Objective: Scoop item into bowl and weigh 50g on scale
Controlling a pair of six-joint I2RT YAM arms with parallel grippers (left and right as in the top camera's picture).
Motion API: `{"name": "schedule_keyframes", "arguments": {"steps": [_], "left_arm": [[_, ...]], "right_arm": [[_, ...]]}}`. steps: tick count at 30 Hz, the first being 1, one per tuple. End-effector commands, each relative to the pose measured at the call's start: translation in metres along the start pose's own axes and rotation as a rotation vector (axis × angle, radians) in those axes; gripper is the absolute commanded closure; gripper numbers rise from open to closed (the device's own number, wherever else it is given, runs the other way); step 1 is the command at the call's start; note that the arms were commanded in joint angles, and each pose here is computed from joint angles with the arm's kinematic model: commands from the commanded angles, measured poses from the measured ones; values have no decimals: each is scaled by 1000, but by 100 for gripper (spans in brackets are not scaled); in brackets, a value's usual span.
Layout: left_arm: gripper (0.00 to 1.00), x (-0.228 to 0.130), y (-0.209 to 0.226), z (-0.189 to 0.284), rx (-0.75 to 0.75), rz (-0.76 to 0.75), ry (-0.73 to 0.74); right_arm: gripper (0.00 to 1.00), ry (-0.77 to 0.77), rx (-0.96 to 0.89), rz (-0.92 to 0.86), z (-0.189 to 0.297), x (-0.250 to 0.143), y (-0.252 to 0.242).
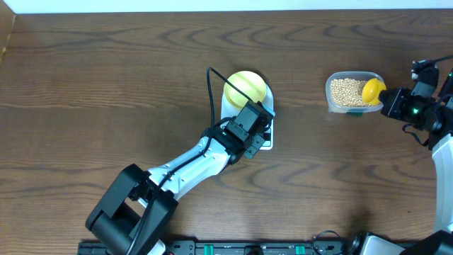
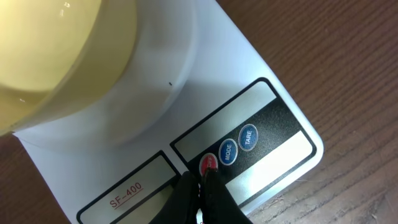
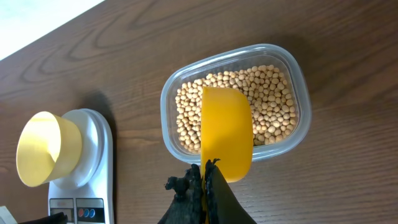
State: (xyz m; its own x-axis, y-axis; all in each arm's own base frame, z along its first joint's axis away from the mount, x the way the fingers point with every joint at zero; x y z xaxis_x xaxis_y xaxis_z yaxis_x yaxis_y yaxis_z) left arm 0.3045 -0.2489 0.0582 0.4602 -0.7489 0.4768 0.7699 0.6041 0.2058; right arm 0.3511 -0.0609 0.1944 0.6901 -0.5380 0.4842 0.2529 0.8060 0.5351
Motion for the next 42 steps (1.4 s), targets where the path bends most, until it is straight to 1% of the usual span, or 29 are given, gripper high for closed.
{"name": "schedule_keyframes", "arguments": {"steps": [1,3,9,17,33,42], "left_arm": [[92,4,-11,-2,-69,-74,-22],[92,4,-16,-3,-97,-91,-28],[93,0,-13,-10,-95,-81,-14],[93,-10,-3,-20,-87,-26,18],[93,-12,-4,-26,-90,-25,26],[93,-15,-9,-30,-120,-25,33]], "right_arm": [[99,-23,9,38,6,5,7],[99,-23,10,41,6,5,7],[99,-20,9,47,6,4,7],[99,-20,8,54,6,4,7],[99,-19,8,53,6,4,7],[99,-19,8,53,6,4,7]]}}
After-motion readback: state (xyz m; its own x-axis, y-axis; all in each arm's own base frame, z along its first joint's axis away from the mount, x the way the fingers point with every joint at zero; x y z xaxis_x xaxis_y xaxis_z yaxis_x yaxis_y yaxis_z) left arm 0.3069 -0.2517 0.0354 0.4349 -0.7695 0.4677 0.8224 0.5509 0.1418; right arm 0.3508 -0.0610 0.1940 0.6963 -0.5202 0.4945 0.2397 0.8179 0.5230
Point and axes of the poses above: each gripper's point midway between its finger pads, its own z axis back along the fingers, its own y axis along the line the jaws close on, x = y × z, the point moved 2 cm from there along z, back along the fingers, and after that the axes turned 14 degrees about -z, right-handed, at the moved point
